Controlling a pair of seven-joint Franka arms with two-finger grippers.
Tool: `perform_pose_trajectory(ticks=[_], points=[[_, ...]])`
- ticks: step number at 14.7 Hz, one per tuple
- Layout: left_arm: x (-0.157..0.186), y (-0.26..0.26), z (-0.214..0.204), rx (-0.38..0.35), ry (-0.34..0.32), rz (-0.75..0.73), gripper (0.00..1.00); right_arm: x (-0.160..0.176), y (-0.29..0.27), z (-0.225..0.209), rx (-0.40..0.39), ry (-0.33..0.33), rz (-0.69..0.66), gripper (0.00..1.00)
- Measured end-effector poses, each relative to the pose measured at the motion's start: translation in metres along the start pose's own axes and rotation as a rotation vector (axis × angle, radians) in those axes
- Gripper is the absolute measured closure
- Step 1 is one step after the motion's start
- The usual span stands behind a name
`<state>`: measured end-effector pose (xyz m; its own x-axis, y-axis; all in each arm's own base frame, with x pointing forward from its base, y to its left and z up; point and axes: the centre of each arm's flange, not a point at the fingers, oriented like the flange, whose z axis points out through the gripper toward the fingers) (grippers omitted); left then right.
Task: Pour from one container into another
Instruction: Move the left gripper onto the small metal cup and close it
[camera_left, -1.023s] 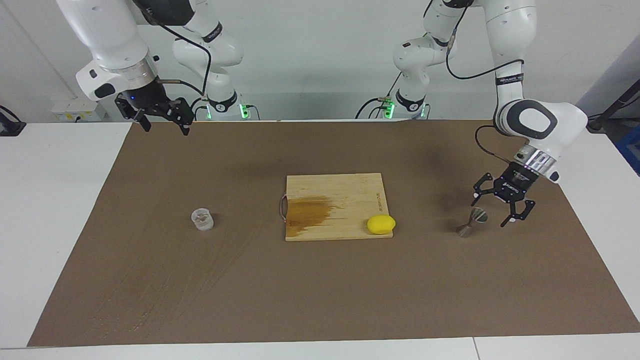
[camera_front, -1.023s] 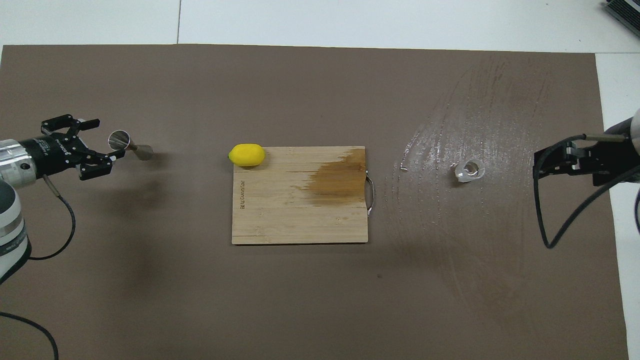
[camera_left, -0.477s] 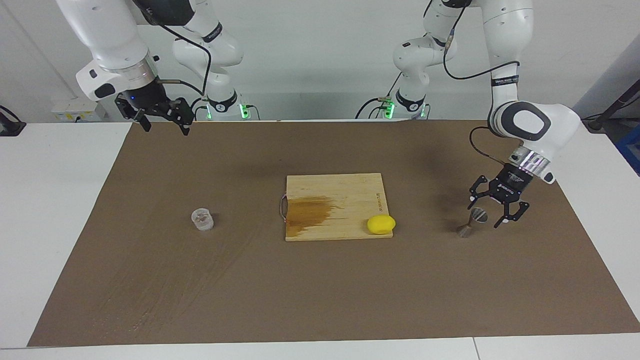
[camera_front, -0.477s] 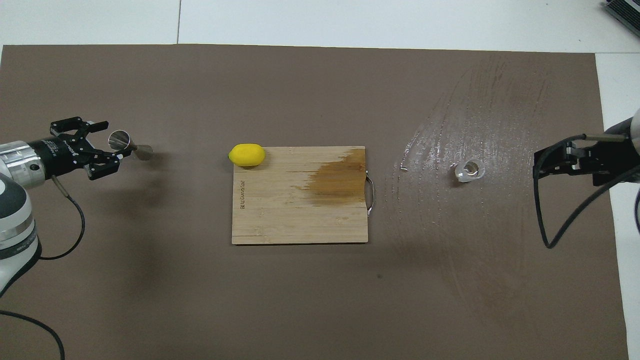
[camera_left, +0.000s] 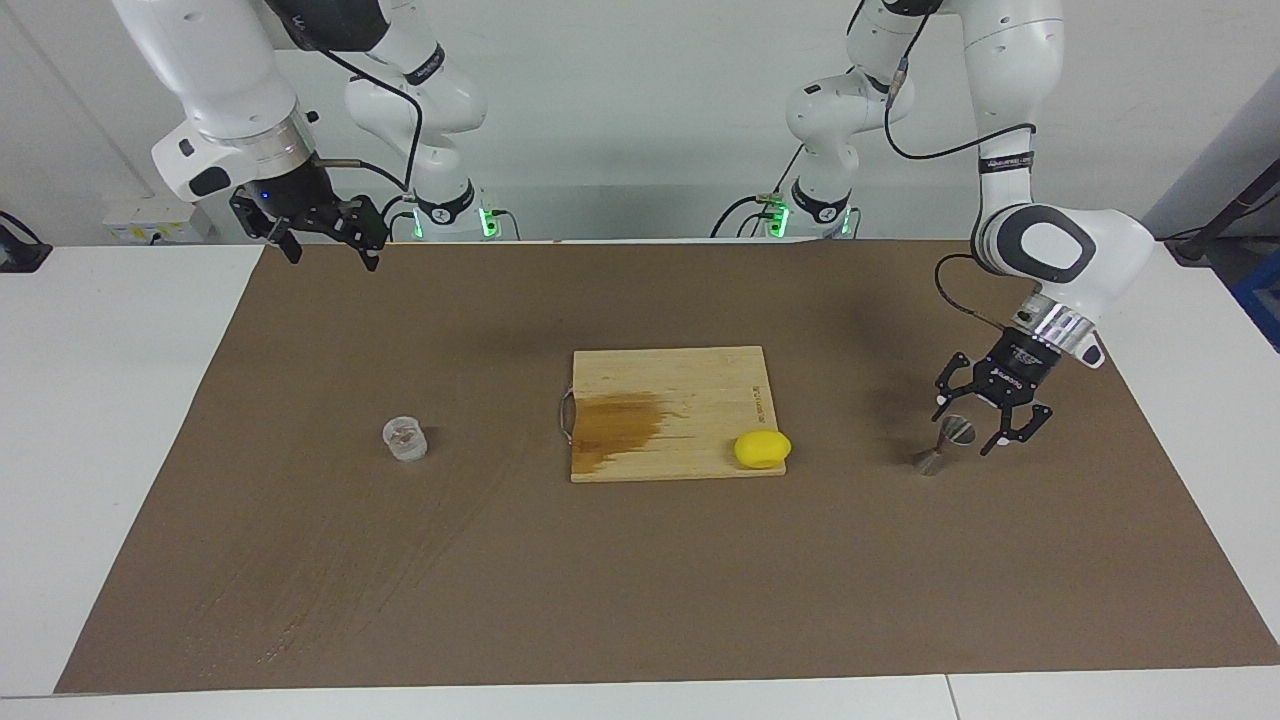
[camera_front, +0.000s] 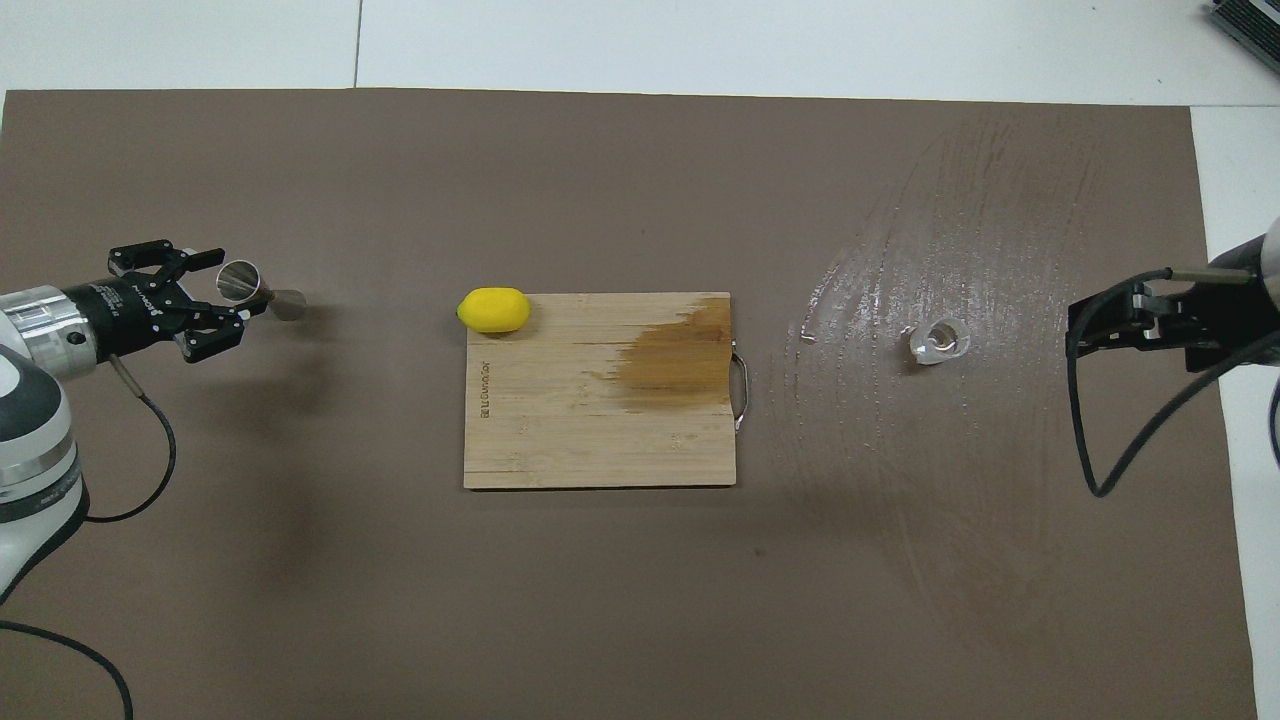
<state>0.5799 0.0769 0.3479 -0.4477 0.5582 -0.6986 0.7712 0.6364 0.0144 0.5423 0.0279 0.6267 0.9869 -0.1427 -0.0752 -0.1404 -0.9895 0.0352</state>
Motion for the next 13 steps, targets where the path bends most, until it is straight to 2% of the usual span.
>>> perform_pose_trajectory(ticks=[9,13], points=[[0.0,-0.003,0.0,-0.001,-0.01,-0.014,0.19,0.0,0.0,0.0,0.0,0.0,0.0,0.0],[0.012,-0.012,0.002,-0.012,-0.063,-0.104,0.19,0.0,0.0,0.0,0.0,0.0,0.0,0.0]])
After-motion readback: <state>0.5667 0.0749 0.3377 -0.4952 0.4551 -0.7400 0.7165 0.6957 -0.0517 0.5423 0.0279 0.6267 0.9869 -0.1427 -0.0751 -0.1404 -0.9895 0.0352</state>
